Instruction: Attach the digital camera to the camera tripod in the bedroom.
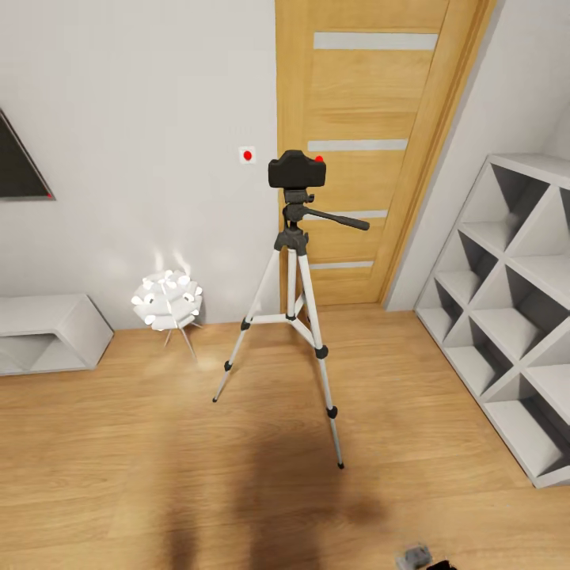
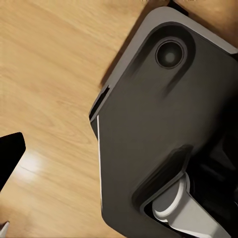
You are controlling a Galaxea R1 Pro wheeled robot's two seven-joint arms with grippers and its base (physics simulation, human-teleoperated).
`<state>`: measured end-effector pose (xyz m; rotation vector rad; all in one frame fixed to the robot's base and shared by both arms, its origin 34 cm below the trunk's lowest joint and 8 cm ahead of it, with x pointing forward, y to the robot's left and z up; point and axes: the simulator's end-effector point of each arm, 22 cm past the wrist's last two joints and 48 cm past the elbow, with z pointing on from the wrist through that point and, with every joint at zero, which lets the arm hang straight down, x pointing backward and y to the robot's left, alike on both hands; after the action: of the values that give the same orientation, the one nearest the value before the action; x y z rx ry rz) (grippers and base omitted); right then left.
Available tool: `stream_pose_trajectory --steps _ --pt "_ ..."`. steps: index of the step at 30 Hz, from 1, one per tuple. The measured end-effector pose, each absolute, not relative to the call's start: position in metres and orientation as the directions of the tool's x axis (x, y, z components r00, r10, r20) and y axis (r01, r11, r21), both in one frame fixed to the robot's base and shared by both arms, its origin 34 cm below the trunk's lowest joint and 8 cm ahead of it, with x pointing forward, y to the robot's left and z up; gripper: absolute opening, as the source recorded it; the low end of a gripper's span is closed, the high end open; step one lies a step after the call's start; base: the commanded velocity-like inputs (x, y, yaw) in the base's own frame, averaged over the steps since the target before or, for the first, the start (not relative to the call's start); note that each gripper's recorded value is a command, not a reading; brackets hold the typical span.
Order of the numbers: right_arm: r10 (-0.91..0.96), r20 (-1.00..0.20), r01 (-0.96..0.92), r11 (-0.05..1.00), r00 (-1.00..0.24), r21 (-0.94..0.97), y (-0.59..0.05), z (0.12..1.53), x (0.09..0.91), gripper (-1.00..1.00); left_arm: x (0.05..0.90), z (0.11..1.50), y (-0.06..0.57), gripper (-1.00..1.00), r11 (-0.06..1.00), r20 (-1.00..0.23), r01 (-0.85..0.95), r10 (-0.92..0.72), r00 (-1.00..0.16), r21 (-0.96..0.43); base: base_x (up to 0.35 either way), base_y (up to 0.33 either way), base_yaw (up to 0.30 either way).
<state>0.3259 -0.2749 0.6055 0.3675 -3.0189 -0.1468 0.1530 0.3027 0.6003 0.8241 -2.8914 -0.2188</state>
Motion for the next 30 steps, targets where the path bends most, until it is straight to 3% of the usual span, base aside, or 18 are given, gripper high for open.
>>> stream_pose_trajectory --steps 8,19,30 --pt "-0.178 0.167 -0.168 0.983 -0.970 0.075 -0.285 0.598 0.214 1.00 0.154 0.600 0.303 1.00 0.841 0.080 -0.512 -0.530 -0.844 0.173 0.000 0.000 0.000" --pt "-0.176 0.180 -0.161 0.982 -0.968 0.096 -0.280 0.607 0.106 1.00 0.156 0.600 0.304 1.00 0.843 0.077 -0.510 -0.528 -0.846 0.171 0.000 0.000 0.000" --pt "-0.178 0.185 -0.161 0.982 -0.967 0.103 -0.279 0.611 0.085 1.00 0.156 0.600 0.303 1.00 0.841 0.076 -0.514 -0.531 -0.844 0.170 0.000 0.000 0.000"
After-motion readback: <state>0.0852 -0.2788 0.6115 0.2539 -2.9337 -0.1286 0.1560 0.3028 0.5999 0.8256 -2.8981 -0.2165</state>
